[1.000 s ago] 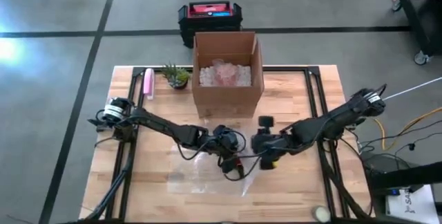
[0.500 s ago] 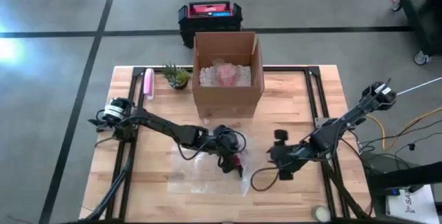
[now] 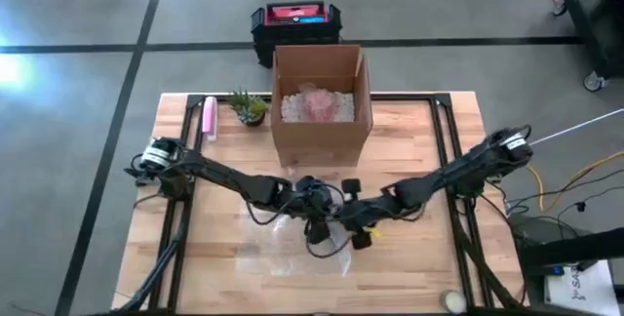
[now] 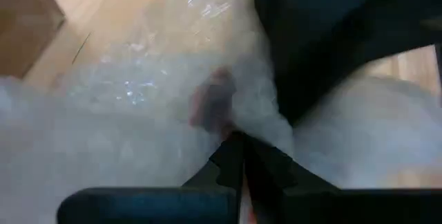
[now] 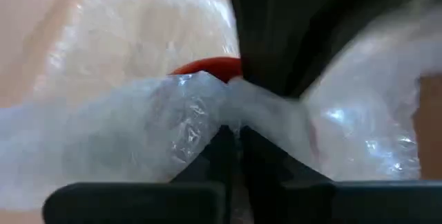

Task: Wrap mug
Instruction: Wrap the black mug with the bubble wrap

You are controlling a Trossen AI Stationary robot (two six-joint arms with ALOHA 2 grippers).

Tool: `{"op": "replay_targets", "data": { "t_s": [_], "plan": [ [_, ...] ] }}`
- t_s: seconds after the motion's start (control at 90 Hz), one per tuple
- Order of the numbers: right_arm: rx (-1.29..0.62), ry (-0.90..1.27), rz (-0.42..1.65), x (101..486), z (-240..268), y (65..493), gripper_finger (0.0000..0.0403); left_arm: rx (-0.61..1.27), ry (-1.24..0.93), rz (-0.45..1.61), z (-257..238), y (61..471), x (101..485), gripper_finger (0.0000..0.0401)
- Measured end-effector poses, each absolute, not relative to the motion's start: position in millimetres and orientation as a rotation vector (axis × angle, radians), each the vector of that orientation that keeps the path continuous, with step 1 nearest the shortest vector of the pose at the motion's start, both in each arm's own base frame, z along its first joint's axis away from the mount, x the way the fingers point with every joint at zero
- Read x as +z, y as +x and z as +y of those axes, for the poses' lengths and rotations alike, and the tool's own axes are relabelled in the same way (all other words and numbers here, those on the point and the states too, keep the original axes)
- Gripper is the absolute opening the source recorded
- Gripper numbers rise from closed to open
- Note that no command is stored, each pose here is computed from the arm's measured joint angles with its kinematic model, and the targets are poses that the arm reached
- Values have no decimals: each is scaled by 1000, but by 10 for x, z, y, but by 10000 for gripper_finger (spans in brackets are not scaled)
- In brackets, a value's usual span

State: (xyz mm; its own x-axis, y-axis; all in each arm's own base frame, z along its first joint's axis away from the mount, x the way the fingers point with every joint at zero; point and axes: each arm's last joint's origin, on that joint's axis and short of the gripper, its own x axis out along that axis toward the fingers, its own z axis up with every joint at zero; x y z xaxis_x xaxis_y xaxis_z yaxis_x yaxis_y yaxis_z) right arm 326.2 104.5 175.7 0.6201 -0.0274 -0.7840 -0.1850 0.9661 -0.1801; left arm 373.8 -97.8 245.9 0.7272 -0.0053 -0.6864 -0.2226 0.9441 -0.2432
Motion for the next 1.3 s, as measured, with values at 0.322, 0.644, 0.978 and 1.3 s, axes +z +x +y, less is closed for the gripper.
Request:
{"op": "replay_targets", "data": {
  "t_s": [0.322, 0.644, 0.978, 1.3],
  "plan": [
    [110, -317, 982, 1786, 1114, 3496, 2, 91, -323, 693, -1022, 3755, 2363, 0],
    [81, -263, 1019, 2197, 1052, 3279, 3, 133, -359, 708, -992, 3876, 2009, 0],
    [45, -111, 1062, 2396, 872, 2518, 1, 131, -338, 724, -990, 3867, 1968, 0],
    [76, -92, 632, 2113, 906, 2675, 0, 129, -344, 717, -993, 3873, 1969, 0]
  ]
}}
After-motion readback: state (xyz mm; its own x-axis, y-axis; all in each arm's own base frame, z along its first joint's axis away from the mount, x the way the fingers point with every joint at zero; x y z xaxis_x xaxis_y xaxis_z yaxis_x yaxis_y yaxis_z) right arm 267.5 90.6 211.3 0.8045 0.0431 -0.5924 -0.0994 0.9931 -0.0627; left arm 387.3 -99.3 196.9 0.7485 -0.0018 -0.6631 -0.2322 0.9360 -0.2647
